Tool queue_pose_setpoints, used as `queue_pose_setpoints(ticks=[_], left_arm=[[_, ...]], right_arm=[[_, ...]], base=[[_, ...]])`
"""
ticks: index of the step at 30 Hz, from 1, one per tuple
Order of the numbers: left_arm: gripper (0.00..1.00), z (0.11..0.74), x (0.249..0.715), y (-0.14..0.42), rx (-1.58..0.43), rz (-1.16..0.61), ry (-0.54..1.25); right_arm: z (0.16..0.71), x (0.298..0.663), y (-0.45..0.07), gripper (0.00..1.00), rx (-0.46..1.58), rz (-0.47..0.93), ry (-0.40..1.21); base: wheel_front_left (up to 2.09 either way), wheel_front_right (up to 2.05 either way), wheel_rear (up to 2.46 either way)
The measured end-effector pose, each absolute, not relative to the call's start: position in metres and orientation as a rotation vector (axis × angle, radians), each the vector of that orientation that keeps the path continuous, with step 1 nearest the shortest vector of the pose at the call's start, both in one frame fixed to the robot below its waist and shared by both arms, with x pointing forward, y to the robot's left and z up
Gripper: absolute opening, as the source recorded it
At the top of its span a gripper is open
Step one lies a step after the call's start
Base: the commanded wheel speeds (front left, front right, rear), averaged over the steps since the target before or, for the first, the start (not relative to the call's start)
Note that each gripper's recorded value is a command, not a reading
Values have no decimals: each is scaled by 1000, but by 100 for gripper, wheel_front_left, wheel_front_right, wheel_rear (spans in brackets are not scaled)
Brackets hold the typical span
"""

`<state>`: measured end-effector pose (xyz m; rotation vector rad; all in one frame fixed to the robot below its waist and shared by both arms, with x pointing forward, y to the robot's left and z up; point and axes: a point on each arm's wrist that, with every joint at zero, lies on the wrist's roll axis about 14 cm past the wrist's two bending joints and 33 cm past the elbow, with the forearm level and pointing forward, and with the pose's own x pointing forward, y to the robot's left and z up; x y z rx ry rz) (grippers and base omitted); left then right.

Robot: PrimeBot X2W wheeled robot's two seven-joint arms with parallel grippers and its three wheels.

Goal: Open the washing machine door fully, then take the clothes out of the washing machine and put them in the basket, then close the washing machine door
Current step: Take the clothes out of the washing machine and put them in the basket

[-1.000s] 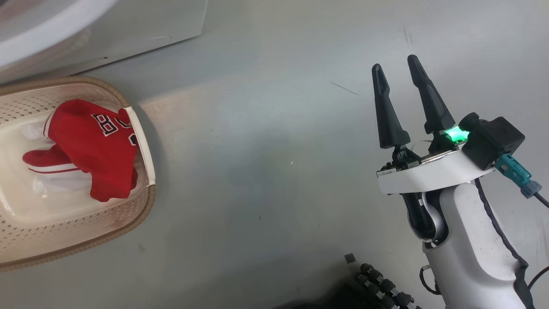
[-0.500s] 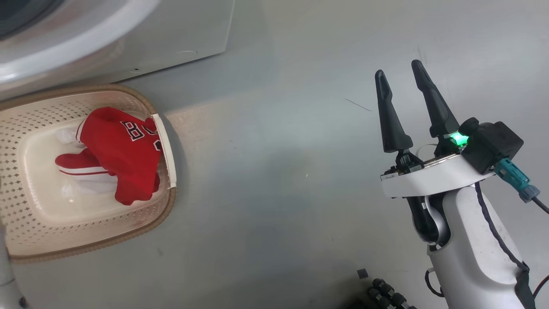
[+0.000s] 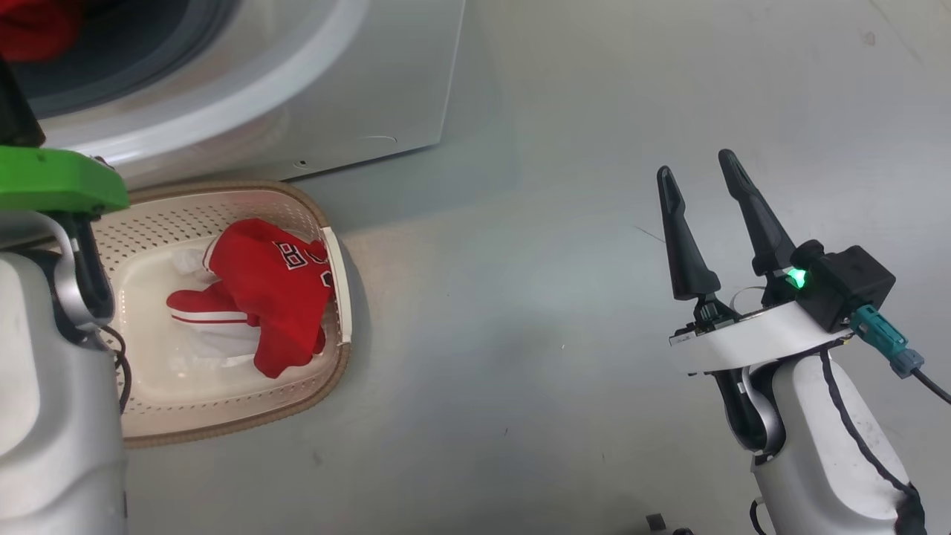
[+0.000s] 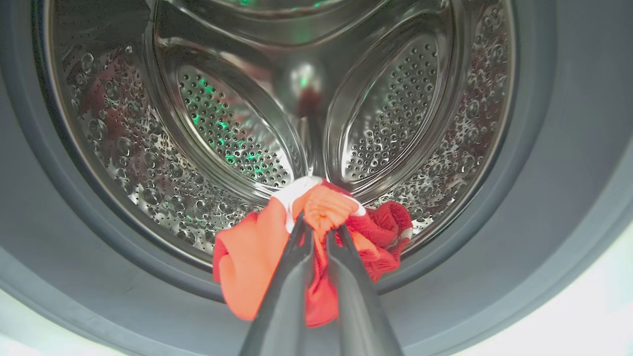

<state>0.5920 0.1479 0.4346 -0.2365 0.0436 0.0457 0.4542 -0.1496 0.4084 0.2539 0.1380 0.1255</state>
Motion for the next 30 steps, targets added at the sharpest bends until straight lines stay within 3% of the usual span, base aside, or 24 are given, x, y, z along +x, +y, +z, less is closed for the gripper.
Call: queue_pose_setpoints(ticks=[30], left_arm=[[0,558,492,163,-235,32,-256]], right_arm=[[455,400,-119,100,249,209,70]], base=[[0,0,0]])
